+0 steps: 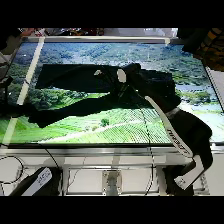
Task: Fold the clothes and pants, and hang the long-sleeved shirts on hangers.
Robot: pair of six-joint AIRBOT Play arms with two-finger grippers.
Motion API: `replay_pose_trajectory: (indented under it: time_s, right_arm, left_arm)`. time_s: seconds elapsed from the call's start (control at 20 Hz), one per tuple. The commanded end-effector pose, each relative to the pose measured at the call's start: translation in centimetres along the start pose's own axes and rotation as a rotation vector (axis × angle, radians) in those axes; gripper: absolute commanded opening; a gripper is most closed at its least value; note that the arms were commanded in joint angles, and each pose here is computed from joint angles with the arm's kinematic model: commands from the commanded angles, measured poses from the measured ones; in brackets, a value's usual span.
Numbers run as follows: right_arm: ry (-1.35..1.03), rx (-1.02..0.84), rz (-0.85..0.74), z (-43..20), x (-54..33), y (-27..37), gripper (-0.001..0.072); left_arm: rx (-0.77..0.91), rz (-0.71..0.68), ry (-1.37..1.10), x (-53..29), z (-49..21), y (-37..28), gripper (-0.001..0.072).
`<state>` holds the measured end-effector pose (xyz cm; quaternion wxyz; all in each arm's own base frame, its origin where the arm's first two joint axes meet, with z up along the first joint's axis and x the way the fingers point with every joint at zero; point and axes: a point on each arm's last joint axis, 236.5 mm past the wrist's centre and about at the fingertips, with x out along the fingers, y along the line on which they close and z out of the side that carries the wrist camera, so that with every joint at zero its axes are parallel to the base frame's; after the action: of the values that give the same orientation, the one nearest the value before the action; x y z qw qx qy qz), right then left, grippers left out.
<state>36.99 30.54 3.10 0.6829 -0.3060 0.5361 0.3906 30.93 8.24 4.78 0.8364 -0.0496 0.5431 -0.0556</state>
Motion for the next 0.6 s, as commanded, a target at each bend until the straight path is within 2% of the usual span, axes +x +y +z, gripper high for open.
replay_pose_trajectory:
  time_s: [0.0,0.1,0.4,0.45,0.5,0.55]
  right_arm:
    - [0.094,0.024,0.056,-3.5,-2.0,5.6,0.001]
    - [0.179,0.03,0.083,-7.1,0.5,9.1,0.0011]
    - [0.549,0.132,0.123,-25.0,6.0,15.0,0.0013]
    - [0.549,0.135,0.122,-26.3,6.0,15.2,0.0046]
    - [0.524,0.135,0.118,-26.5,5.8,15.2,0.0156]
    - [0.472,0.134,0.114,-25.6,5.3,15.2,0.0328]
  left_arm:
    - [0.042,0.016,-0.081,-2.3,1.1,-1.5,0.0499]
    - [0.098,0.014,-0.115,-3.4,1.6,-3.2,0.0499]
    - [0.222,-0.027,-0.147,-4.4,2.0,-7.5,0.0499]
    - [0.23,-0.033,-0.143,-4.3,1.9,-7.8,0.0499]
    - [0.227,-0.036,-0.141,-4.2,2.0,-7.9,0.0499]
    - [0.212,-0.038,-0.137,-4.1,2.0,-7.9,0.0499]
